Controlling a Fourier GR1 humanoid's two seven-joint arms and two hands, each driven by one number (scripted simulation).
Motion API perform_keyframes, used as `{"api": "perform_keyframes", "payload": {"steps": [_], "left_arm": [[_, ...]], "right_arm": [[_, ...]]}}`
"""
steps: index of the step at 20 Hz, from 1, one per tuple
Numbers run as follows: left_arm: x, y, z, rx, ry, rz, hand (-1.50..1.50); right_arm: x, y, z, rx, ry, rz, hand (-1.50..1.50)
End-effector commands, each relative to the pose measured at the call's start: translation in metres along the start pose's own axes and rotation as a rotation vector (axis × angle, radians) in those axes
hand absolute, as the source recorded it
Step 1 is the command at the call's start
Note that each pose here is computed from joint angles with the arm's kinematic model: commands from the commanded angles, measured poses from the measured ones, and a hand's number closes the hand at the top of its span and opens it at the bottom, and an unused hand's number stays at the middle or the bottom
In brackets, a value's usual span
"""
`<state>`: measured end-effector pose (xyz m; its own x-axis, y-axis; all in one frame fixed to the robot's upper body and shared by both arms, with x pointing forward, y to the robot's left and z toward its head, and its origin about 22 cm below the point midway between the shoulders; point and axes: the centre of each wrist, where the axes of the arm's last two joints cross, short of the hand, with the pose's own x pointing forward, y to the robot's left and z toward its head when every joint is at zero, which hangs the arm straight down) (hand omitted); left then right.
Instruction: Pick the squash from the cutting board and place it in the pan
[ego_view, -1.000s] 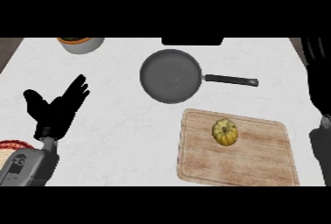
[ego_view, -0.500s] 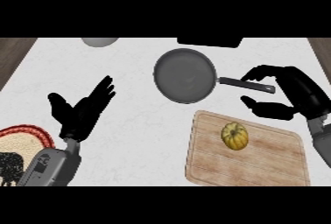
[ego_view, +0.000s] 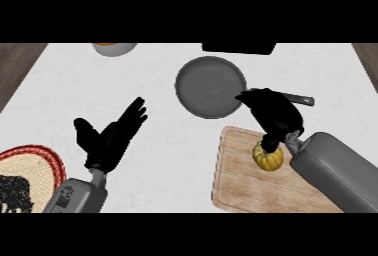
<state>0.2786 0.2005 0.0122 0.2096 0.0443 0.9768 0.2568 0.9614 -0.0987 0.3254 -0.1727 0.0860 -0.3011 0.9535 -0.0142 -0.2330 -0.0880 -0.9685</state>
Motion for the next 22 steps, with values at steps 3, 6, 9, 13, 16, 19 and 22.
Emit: {"api": "perform_keyframes", "payload": {"steps": [3,6,9,13,16,19,22], "left_arm": [[0.003,-0.004,0.001,-0.017,-0.007,0.002,0.0],[-0.003,0.002,0.007,-0.008,0.009,-0.003,0.0],[-0.008,-0.008,0.009,-0.015,0.011,0.014,0.0],[-0.007,0.009,0.014,0.014,0.002,0.012,0.0],[0.0,0.01,0.011,0.044,0.007,0.004,0.0],[-0.007,0.0,0.017,0.027,-0.005,0.017,0.0],[-0.001,-0.01,0.016,0.014,-0.018,0.032,0.0]], "right_arm": [[0.027,0.035,-0.019,0.361,0.245,0.461,-1.5],[0.06,0.044,-0.029,0.506,0.31,0.604,-1.5],[0.101,0.038,-0.048,0.599,0.374,0.701,-1.5],[0.123,0.075,-0.054,0.804,0.421,0.814,-1.5],[0.142,0.073,-0.065,0.843,0.463,0.875,-1.5],[0.142,0.09,-0.065,0.863,0.526,0.864,-1.5],[0.137,0.113,-0.059,0.867,0.564,0.834,-1.5]]}}
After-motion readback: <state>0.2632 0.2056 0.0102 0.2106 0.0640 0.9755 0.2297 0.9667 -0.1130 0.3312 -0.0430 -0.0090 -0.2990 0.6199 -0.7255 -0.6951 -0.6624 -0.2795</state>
